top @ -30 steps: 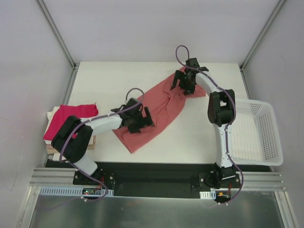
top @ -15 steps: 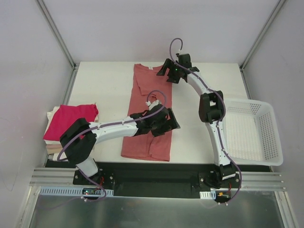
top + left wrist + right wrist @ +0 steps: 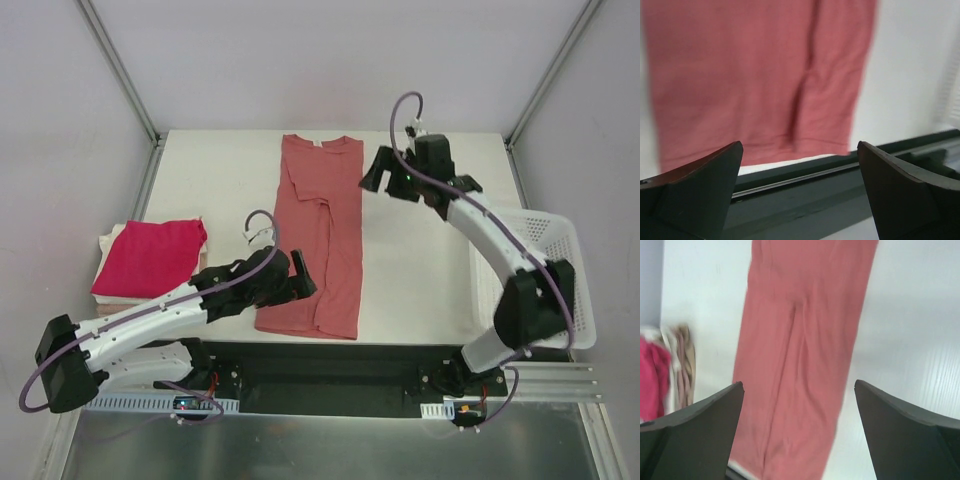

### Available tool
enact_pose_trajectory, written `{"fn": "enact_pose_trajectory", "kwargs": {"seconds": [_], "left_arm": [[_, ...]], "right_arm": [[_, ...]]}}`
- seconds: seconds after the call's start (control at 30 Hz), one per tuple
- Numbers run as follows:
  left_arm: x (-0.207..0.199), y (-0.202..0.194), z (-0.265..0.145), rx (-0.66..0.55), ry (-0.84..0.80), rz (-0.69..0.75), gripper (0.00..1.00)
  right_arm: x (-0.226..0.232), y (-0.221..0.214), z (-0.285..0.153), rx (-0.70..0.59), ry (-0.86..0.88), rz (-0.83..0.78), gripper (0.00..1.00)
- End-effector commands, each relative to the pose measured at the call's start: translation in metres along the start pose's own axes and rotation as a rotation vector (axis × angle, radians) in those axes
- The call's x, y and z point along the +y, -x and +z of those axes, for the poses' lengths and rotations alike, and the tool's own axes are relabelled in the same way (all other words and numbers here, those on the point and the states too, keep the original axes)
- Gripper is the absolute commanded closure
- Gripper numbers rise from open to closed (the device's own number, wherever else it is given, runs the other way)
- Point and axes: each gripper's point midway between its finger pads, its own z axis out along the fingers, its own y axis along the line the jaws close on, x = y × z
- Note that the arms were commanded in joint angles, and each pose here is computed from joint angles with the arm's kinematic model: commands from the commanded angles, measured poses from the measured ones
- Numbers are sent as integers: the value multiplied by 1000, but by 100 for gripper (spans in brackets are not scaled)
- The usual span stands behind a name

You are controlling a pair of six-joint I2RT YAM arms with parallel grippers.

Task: Fold and stack the t-shirts
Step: Fold the tshirt

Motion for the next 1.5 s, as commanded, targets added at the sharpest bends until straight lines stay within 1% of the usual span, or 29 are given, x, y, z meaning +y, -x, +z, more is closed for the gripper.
{"fn": "enact_pose_trajectory", "kwargs": {"seconds": [0.0,0.07,0.1,0.13,0.17,0.23,0.27,0.3,0.4,0.43,0.53,0.57,0.63,0.67,0.73,0.77,0.8,0.93,1.0,1.03,1.1,1.13,1.17,1.23,1.27,1.3,1.33,1.37,1.47], "left_arm": [[111,-40,-6,83,311,-41,1],[119,-40,-10,53,293,-105,1],[131,-46,-9,56,312,-122,1],[135,-48,-9,48,309,-159,1],[135,-45,-10,27,282,-187,2],[140,-52,-8,36,270,-198,6],[138,-53,-8,40,248,-206,9],[134,-56,-4,45,217,-209,10],[131,-66,6,78,178,-226,18],[132,-68,7,84,182,-232,25],[141,-75,12,103,224,-244,37],[143,-76,13,109,236,-243,46],[145,-78,13,109,244,-246,53],[147,-78,14,108,252,-251,58],[151,-78,14,100,260,-236,59],[151,-77,14,97,259,-232,60],[151,-76,15,92,263,-234,67],[151,-77,15,103,271,-220,76],[150,-78,15,109,268,-223,81],[150,-78,15,113,266,-222,85],[148,-79,16,114,257,-225,89],[146,-78,16,113,251,-227,94],[145,-78,16,112,245,-229,98],[142,-77,15,112,231,-232,100],[140,-78,15,120,222,-237,100],[139,-78,15,123,214,-237,100],[136,-79,14,127,202,-238,100],[137,-81,14,137,199,-244,100],[134,-88,13,163,177,-258,100]], "right_arm": [[-8,-110,-46,119,-39,-22,3],[-22,-168,-68,200,-70,-8,3],[-15,-192,-75,230,-63,-37,3],[-10,-202,-84,222,-48,-23,3],[-12,-241,-90,301,-56,-61,3],[-14,-266,-104,340,-83,-66,3],[-10,-288,-111,384,-74,-101,3],[-16,-291,-112,363,-109,-113,3],[-11,-314,-121,386,-110,-98,3],[-8,-318,-119,388,-106,-89,3],[0,-339,-113,435,-107,-74,1],[4,-347,-113,458,-102,-81,4],[10,-356,-108,486,-117,-105,6],[11,-360,-107,487,-132,-125,9],[13,-363,-101,496,-177,-163,12],[14,-363,-99,486,-191,-179,17],[10,-366,-95,495,-221,-191,20],[17,-363,-87,484,-226,-205,29],[15,-365,-84,487,-237,-213,36],[16,-365,-84,486,-237,-214,40],[10,-366,-82,487,-258,-222,52],[8,-366,-82,485,-267,-229,58],[6,-365,-81,476,-275,-233,68],[1,-364,-81,470,-298,-245,78],[-1,-363,-80,463,-308,-255,86],[-2,-362,-81,467,-314,-264,91],[-2,-363,-83,467,-311,-273,94],[-1,-364,-84,472,-303,-280,99],[0,-365,-98,464,-305,-300,99]]}}
